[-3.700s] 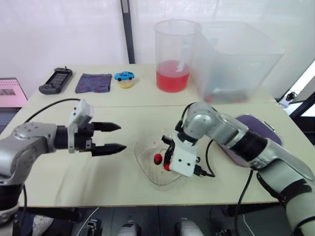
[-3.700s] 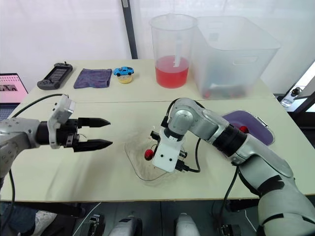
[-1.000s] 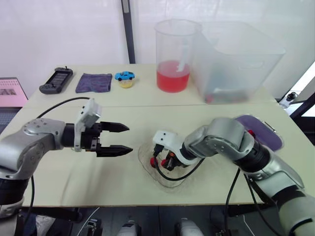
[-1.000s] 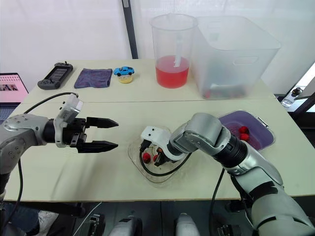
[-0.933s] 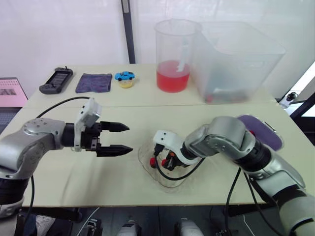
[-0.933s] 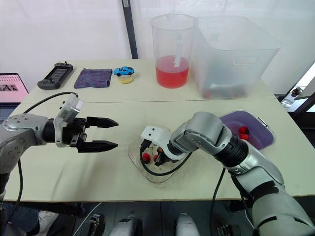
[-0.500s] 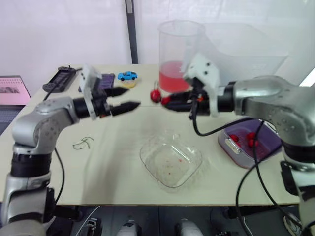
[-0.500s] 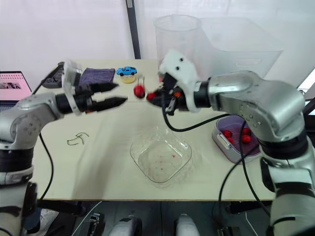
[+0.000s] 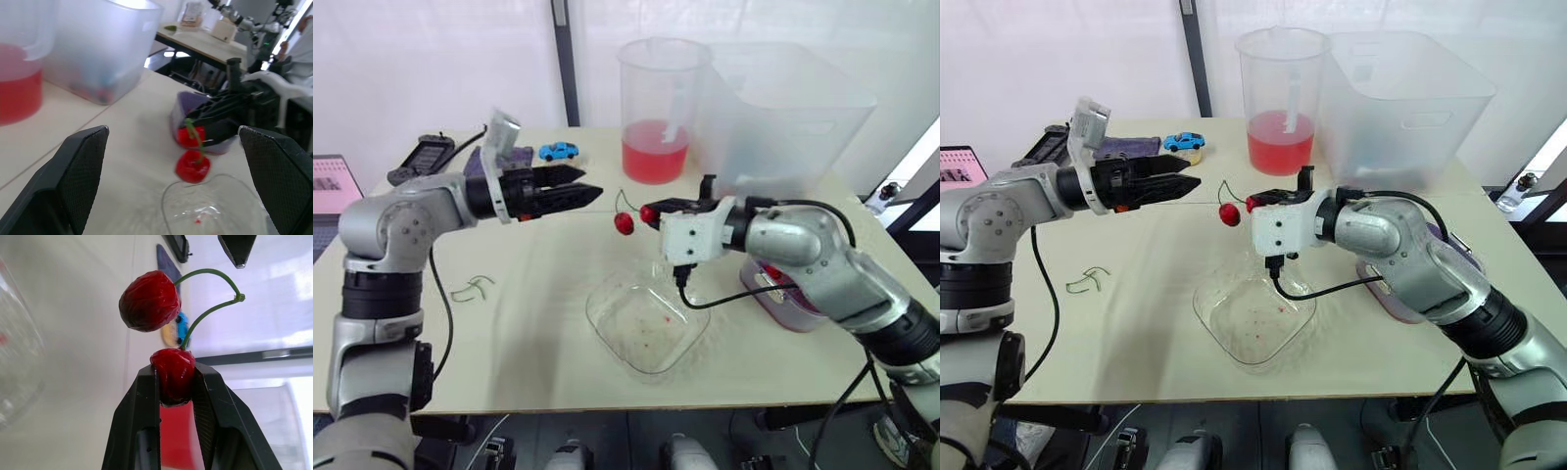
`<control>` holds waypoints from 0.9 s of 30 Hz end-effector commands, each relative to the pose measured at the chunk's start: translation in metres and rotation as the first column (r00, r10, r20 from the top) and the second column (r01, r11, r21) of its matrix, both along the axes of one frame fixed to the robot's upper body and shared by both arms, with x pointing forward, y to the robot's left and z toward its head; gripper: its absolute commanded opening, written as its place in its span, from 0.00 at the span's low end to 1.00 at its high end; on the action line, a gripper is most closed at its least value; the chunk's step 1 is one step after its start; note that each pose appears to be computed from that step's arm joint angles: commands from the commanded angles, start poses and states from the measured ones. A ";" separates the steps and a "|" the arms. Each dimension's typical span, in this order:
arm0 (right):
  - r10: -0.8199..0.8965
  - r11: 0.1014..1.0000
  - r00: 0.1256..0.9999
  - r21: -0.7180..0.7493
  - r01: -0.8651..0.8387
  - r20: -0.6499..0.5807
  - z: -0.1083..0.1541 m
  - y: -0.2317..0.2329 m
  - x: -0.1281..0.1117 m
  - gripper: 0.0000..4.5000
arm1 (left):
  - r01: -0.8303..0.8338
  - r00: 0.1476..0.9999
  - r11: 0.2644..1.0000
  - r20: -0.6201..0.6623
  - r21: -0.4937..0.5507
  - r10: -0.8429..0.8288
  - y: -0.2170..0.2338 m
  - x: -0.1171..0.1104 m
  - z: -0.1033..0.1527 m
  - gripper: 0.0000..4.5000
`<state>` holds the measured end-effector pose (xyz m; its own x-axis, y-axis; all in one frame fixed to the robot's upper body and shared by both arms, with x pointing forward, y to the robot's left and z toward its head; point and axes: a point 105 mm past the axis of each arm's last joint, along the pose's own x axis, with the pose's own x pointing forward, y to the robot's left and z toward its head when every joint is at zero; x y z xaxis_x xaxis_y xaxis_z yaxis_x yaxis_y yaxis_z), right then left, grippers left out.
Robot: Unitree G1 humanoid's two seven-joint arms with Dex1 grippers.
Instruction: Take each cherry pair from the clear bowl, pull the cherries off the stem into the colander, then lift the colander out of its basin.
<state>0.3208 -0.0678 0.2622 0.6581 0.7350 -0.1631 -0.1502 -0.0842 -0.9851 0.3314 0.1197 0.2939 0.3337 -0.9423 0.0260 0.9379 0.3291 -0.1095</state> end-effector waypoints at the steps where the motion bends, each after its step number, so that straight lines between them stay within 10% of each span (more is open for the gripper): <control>1: 0.044 0.999 0.987 -0.018 -0.042 0.153 0.018 0.004 -0.007 0.10 | 0.030 0.998 0.999 0.050 -0.042 -0.028 -0.006 -0.008 0.019 1.00; 13: 0.043 0.999 0.969 0.002 -0.045 0.242 0.026 0.007 -0.002 0.10 | -0.014 0.999 0.999 0.040 -0.029 0.015 -0.033 -0.007 0.004 1.00; 19: 0.042 0.999 0.967 0.002 -0.044 0.250 0.027 0.006 -0.003 0.10 | -0.019 1.000 0.999 0.022 -0.037 0.020 -0.036 -0.010 0.001 0.51; 27: 0.053 0.999 0.968 -0.014 -0.051 0.245 0.026 0.006 -0.003 0.10 | -0.040 0.999 0.995 0.012 -0.093 0.042 -0.037 -0.008 0.009 0.51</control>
<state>0.3218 -0.0600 0.2748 0.6429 0.7643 -0.0501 0.0548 -0.1111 -0.9923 0.3282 0.0799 0.2846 0.3776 -0.9238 0.0639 0.9164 0.3629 -0.1687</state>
